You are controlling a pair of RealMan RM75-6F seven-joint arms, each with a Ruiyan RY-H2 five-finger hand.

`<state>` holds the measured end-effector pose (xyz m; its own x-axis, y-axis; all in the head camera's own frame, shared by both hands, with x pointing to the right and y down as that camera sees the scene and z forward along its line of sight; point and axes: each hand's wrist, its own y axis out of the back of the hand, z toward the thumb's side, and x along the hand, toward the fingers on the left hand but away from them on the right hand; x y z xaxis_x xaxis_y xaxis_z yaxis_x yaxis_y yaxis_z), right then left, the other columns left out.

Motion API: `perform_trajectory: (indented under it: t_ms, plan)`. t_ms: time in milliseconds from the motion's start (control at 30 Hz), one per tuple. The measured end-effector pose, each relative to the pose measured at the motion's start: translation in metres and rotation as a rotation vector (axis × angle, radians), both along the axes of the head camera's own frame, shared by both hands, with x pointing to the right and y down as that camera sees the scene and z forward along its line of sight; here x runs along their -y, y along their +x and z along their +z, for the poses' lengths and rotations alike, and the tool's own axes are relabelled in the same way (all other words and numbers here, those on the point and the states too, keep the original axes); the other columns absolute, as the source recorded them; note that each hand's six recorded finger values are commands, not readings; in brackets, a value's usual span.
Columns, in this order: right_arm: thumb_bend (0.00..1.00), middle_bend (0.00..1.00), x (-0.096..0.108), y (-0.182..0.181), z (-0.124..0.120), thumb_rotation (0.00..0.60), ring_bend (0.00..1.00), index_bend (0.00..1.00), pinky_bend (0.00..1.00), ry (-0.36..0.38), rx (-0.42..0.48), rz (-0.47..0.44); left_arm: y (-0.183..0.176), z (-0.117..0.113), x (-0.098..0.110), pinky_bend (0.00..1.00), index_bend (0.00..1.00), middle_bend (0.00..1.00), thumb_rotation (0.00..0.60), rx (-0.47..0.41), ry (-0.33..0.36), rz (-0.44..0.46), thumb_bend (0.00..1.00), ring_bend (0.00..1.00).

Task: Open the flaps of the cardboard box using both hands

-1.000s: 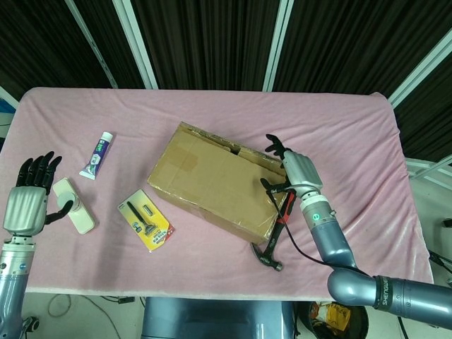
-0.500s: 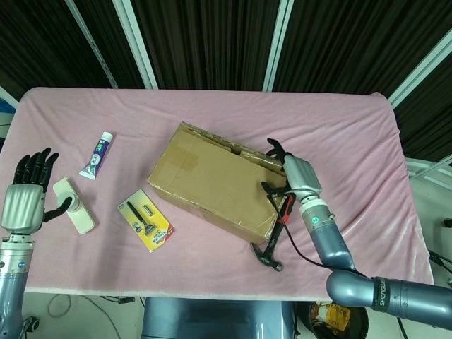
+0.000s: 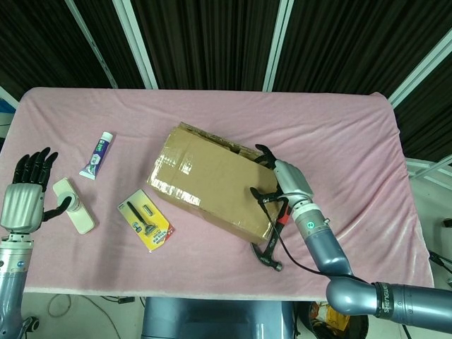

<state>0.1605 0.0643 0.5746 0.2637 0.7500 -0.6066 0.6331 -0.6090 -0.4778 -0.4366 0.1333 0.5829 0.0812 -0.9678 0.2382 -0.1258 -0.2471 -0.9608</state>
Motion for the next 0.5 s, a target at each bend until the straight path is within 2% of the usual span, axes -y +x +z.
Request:
perform_trajectory:
  t_ms: [233, 500]
  plan:
    - [0.40, 0.26, 0.000, -0.014, -0.027, 0.600, 0.31, 0.07, 0.52, -0.059, 0.171, 0.079, -0.001, 0.001, 0.000, 0.00, 0.00, 0.00, 0.600, 0.009, 0.002, 0.004, 0.21, 0.00]
    - [0.40, 0.25, -0.002, -0.028, -0.067, 0.600, 0.31, 0.07, 0.51, -0.132, 0.350, 0.108, -0.004, 0.004, 0.000, 0.00, 0.00, 0.00, 0.600, 0.019, 0.000, -0.001, 0.21, 0.00]
